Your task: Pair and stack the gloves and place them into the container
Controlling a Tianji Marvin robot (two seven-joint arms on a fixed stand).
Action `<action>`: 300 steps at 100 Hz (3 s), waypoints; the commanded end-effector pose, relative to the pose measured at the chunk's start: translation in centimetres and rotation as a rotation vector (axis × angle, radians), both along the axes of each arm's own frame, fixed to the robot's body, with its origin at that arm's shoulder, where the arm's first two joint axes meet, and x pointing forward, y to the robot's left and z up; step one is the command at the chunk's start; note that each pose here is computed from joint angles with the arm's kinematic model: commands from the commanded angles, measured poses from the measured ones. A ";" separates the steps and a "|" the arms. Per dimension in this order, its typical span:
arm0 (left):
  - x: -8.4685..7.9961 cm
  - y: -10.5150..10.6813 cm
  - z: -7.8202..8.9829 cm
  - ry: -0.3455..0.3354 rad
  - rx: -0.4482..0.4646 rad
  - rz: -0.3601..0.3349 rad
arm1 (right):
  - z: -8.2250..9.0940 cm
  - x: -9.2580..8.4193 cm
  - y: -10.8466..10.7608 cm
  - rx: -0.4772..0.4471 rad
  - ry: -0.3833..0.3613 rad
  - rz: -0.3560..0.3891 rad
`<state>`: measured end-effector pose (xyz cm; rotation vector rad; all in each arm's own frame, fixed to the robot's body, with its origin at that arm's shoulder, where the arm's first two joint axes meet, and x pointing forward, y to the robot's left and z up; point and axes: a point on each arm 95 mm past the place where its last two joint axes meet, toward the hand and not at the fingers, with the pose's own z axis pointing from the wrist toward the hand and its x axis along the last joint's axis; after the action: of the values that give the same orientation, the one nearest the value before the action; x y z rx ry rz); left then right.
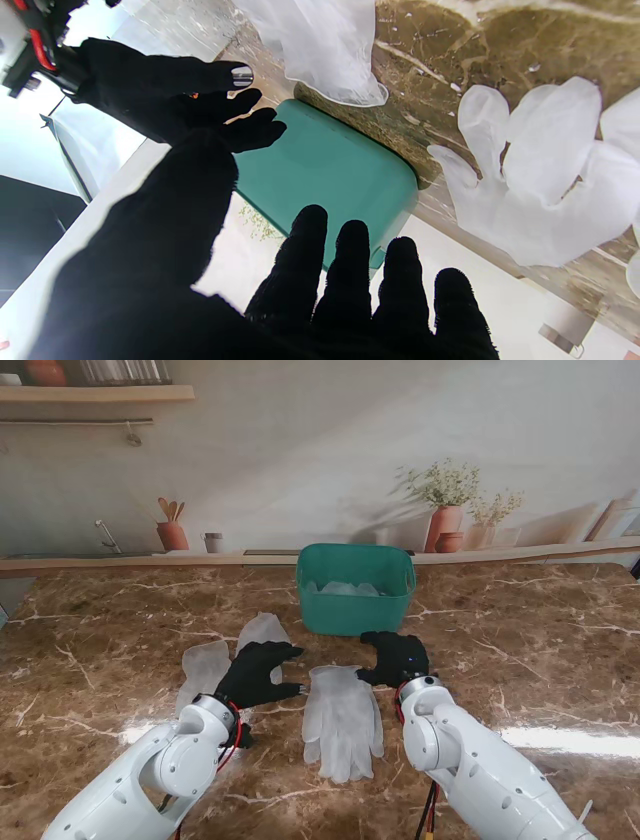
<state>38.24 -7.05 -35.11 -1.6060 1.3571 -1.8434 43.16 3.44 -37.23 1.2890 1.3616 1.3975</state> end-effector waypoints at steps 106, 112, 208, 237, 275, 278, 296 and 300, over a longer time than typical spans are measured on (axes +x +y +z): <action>-2.0 2.7 1.8 -0.101 0.006 0.046 | -4.2 -1.8 5.2 -0.190 0.086 0.085; -2.0 2.7 1.8 -0.104 0.007 0.048 | -3.8 -1.8 5.1 -0.153 0.075 0.082; -1.9 3.1 2.3 -0.127 0.013 0.045 | 1.1 -1.6 0.8 0.094 -0.171 0.112; -1.9 2.8 2.1 -0.128 0.003 0.031 | -0.8 -6.6 1.0 0.059 -0.144 0.269; -1.9 2.7 2.2 -0.131 0.006 0.026 | -2.8 -8.7 1.1 -0.027 0.068 0.406; -1.9 2.7 2.2 -0.130 0.006 0.026 | -2.6 -8.8 1.0 -0.028 0.091 0.414; -2.0 2.8 2.3 -0.136 0.007 0.027 | 0.0 -9.2 0.5 -0.022 0.106 0.463; -2.0 2.8 2.3 -0.136 0.005 0.027 | 0.7 -9.2 0.6 -0.014 0.081 0.470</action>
<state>36.43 -4.28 -32.69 -1.4604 1.2727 -1.8940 34.43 4.11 -37.30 1.0969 1.8212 1.6274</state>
